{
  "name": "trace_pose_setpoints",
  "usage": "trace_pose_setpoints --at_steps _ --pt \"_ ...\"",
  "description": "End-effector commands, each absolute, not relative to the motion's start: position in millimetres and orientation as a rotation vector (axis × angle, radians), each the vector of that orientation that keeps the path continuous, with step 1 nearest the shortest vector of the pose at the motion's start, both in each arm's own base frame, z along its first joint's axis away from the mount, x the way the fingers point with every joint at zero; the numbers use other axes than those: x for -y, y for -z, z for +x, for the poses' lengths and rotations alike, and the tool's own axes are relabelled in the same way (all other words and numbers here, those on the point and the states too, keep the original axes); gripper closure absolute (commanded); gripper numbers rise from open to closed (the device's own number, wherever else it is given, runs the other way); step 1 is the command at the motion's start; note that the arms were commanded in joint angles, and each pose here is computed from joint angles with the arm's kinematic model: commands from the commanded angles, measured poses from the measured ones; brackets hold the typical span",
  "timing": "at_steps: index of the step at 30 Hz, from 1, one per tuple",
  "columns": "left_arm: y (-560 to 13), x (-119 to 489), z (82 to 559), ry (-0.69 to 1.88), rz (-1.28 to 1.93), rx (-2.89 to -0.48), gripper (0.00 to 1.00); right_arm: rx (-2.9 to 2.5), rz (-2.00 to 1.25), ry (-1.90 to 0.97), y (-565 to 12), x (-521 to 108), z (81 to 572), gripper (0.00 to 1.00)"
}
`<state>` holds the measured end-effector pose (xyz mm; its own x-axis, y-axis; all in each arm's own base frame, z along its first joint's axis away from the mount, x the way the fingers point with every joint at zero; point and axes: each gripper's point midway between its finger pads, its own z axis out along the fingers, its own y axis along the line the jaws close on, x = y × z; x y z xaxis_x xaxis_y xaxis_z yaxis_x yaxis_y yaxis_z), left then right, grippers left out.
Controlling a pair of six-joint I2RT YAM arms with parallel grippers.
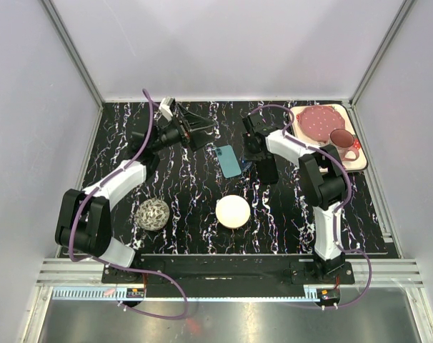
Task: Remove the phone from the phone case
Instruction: Remove the phone case from the phone.
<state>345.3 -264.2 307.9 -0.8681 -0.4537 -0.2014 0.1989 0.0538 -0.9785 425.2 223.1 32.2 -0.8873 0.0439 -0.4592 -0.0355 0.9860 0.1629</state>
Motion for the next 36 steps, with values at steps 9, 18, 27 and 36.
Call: trace_pose_setpoints --at_steps 9,18,27,36 --pt "-295 273 346 1.785 -0.192 -1.901 0.01 -2.694 0.004 -0.265 28 -234 432 0.78" --pt "-206 319 348 1.372 0.019 -2.251 0.02 -2.714 -0.079 -0.386 13 -241 415 1.0" --pt "-185 330 352 1.284 0.096 -2.256 0.05 -2.708 -0.044 -0.345 -42 -232 408 1.0" --pt "-184 314 354 1.018 0.197 -2.143 0.01 -2.749 -0.01 -0.436 -94 -242 399 1.0"
